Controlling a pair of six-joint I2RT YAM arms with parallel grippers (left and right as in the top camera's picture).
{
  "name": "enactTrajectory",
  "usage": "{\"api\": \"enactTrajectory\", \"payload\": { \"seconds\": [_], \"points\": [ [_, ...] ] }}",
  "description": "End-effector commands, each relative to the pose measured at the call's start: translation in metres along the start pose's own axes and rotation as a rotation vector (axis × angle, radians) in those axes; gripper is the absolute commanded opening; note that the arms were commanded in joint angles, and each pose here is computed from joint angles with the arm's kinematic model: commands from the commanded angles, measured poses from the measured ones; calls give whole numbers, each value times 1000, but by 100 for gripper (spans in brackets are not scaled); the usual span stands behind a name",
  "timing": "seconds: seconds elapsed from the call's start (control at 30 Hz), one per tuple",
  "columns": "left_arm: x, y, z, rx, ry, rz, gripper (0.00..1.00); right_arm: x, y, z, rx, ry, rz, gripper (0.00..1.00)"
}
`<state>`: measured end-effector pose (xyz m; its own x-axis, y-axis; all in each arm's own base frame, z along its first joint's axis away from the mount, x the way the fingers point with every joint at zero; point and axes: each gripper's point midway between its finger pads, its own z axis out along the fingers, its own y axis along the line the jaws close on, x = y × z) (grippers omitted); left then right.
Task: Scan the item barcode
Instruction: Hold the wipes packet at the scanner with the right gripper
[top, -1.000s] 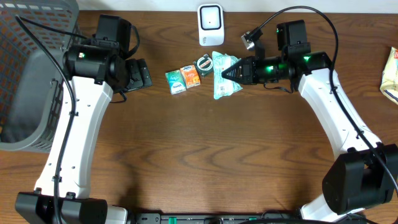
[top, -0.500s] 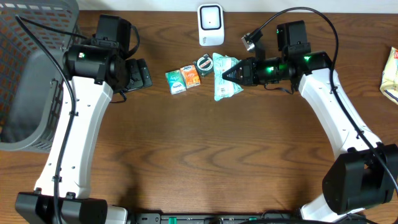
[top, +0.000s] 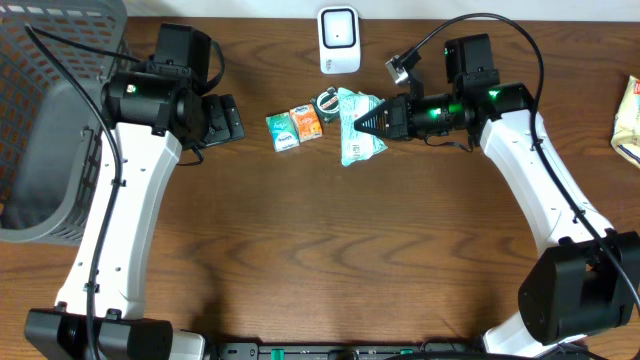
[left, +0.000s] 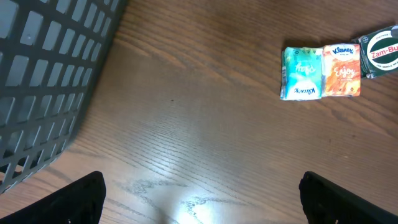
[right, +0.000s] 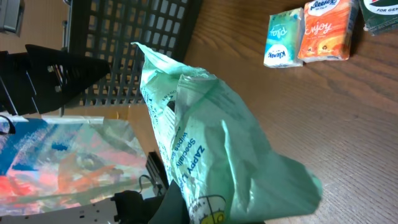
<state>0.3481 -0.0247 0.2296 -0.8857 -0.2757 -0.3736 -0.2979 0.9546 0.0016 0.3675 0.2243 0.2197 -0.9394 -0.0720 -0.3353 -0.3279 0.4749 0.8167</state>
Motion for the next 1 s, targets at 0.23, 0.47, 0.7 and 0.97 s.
{"api": "enactTrajectory", "payload": {
  "seconds": [0.23,0.47,0.7,0.97],
  "points": [
    [-3,3,-5,-8,-17,5,98,-2,18,-5,-42,-7,-46,1],
    [-3,3,-5,-8,-17,5,98,-2,18,-5,-42,-8,-46,1],
    [-3,3,-5,-8,-17,5,98,-2,17,-5,-38,-8,-47,1],
    [-3,3,-5,-8,-17,5,98,-3,15,-5,-24,-11,-46,1]
  ]
}}
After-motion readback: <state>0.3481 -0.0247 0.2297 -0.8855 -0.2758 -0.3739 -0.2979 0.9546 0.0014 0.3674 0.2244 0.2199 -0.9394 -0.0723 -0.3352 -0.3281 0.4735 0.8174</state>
